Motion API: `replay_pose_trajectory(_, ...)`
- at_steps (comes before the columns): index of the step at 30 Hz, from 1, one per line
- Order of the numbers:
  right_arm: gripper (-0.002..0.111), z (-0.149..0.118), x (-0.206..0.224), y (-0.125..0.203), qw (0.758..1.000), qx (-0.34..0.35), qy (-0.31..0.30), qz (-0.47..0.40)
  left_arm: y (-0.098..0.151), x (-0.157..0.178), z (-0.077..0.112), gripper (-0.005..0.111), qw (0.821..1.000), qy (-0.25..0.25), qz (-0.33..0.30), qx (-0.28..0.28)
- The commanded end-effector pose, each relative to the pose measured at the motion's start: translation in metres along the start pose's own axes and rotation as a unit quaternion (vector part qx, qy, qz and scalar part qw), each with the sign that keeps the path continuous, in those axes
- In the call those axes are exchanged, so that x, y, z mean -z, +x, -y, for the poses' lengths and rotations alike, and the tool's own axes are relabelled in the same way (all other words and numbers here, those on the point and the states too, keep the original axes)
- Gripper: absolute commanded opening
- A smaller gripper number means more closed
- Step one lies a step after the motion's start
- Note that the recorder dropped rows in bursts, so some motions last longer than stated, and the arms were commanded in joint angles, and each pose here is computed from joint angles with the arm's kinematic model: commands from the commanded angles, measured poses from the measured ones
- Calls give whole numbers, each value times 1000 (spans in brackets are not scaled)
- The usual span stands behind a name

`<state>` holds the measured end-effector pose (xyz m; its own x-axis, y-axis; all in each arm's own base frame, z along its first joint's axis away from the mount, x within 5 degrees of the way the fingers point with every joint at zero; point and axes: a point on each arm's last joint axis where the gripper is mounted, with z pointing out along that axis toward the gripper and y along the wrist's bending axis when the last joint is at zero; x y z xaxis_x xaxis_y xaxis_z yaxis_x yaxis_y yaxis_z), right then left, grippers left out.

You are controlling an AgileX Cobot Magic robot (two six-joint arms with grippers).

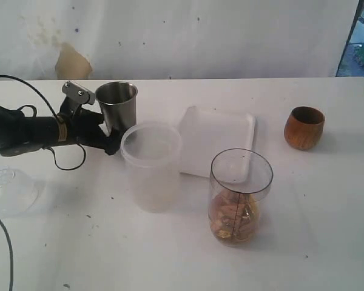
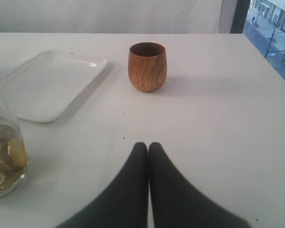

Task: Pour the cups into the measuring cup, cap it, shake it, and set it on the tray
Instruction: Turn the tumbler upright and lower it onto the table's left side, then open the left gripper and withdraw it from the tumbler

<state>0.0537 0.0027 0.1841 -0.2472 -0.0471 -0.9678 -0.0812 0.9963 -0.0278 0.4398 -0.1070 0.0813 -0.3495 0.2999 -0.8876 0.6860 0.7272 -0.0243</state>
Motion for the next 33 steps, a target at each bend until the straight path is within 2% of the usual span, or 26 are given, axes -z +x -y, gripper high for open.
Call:
replay_pose_trajectory(1,0,0,0,1,1000,-3,1,1,-5,21,-9,105,1000,-15,7,-1)
replay_pose_trajectory(8,0,0,0,1,1000,-3,1,1,-8,45,-10,105,1000,-30,3,6)
replay_pose_trajectory(14,0,0,0,1,1000,-3,1,1,-9,69,-8,105,995,-85,-60,-1)
replay_pose_trajectory(17,0,0,0,1,1000,-3,1,1,-18,87,-4,105,991,-111,-73,-2)
replay_pose_trajectory(19,0,0,0,1,1000,-3,1,1,-29,101,-4,105,988,-137,-72,24)
replay_pose_trajectory(20,0,0,0,1,1000,-3,1,1,-37,109,-3,105,983,-159,-67,61)
replay_pose_trajectory(22,0,0,0,1,1000,-3,1,1,-52,129,-6,105,959,-222,-57,170)
replay_pose_trajectory(23,0,0,0,1,1000,-3,1,1,-61,141,-6,105,945,-256,-55,195)
replay_pose_trajectory(25,0,0,0,1,1000,-3,1,1,-73,162,-6,105,929,-316,-65,183)
replay_pose_trajectory(29,0,0,0,1,1000,-3,1,1,-94,210,-3,101,872,-451,-122,148)
replay_pose_trajectory(31,0,0,0,1,1000,-3,1,1,-101,230,-4,90,838,-496,-170,150)
replay_pose_trajectory(33,0,0,0,1,1000,-3,1,1,-105,240,-4,76,818,-505,-232,147)
